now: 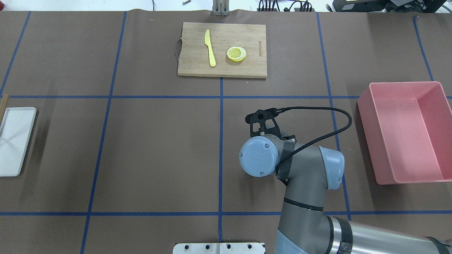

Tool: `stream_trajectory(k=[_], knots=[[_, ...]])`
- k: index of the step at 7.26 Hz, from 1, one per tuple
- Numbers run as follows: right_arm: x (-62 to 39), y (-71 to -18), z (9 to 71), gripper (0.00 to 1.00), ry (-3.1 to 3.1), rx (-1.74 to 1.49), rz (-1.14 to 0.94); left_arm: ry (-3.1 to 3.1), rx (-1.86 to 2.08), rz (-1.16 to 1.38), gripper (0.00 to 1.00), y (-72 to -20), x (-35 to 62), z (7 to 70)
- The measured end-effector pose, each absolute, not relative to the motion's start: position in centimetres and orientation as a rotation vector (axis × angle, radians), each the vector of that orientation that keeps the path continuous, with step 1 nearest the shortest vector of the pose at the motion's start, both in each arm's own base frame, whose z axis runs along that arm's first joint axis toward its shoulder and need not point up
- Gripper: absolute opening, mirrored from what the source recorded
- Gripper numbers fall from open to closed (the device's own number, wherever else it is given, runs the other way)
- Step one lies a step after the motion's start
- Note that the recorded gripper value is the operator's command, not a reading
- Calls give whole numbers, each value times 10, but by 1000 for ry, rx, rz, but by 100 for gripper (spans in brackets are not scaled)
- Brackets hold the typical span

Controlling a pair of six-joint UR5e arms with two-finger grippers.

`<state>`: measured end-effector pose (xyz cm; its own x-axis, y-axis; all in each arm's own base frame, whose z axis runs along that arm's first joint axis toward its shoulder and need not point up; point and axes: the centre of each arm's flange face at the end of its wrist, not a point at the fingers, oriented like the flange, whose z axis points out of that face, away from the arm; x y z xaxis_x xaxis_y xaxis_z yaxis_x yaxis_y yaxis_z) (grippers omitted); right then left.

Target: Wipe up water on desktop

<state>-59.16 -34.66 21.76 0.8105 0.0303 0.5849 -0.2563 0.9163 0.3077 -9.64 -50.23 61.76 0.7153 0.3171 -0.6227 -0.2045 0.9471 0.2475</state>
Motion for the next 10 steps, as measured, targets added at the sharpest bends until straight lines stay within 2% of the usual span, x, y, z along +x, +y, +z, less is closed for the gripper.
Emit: stream_trajectory(k=[1, 3, 5, 8, 10], knots=[[-579, -342, 186, 0, -728, 388, 226, 718, 164, 290, 99, -502, -96, 618], [-492, -347, 145, 0, -837, 353, 267, 719, 160, 288, 99, -501, -96, 620], [-394, -383, 142, 0, -765, 339, 215, 729, 143, 268, 99, -495, -95, 626], [-272, -447, 217, 0, -612, 319, 38, 785, 126, 203, 99, -493, -92, 624], [-198, -465, 285, 0, -535, 285, -93, 790, 127, 198, 99, -492, -91, 622]])
